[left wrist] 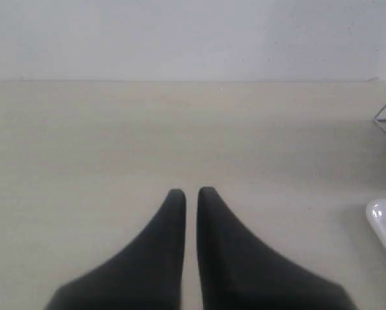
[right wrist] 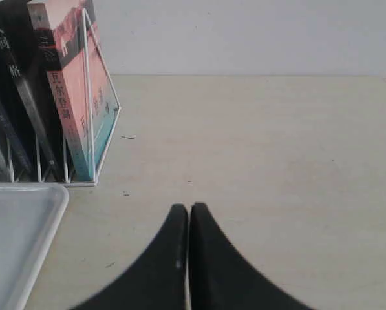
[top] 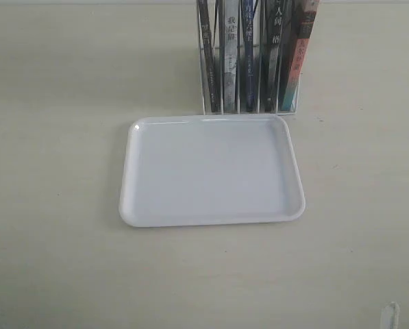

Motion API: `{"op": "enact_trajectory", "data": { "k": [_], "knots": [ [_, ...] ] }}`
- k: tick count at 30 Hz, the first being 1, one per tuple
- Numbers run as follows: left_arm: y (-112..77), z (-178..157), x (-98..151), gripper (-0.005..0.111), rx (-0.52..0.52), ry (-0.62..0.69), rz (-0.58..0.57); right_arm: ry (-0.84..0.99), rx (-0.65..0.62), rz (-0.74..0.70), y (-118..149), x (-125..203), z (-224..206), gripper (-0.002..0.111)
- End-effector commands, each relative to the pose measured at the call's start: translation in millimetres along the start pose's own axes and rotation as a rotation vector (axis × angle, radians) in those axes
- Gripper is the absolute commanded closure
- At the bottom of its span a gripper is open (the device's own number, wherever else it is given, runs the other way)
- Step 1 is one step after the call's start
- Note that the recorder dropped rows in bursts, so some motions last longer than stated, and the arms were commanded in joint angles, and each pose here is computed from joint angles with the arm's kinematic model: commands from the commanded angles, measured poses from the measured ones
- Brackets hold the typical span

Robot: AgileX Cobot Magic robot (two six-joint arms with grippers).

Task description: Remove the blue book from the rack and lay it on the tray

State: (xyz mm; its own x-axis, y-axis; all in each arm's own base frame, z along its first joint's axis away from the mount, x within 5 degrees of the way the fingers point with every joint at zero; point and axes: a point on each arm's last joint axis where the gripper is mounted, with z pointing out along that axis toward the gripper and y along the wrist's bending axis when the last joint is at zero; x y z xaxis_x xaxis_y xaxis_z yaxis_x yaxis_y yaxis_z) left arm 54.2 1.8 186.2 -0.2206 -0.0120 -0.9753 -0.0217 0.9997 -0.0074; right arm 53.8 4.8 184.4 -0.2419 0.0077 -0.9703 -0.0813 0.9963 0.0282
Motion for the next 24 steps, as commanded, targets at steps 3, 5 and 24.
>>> {"op": "enact_trajectory", "data": {
  "k": [3,5,24],
  "knots": [
    [-0.5,0.2,0.6,0.101,0.008,-0.004,0.006,-0.005,-0.001,-0.004,0.0,0.6,0.1,0.108],
    [-0.5,0.2,0.6,0.101,0.008,-0.004,0.006,-0.005,-0.001,-0.004,0.0,0.6,0.1,0.108],
    [-0.5,0.2,0.6,0.101,0.008,-0.004,0.006,-0.008,-0.006,0.009,0.4,0.3,0.1,0.108]
  ]
}}
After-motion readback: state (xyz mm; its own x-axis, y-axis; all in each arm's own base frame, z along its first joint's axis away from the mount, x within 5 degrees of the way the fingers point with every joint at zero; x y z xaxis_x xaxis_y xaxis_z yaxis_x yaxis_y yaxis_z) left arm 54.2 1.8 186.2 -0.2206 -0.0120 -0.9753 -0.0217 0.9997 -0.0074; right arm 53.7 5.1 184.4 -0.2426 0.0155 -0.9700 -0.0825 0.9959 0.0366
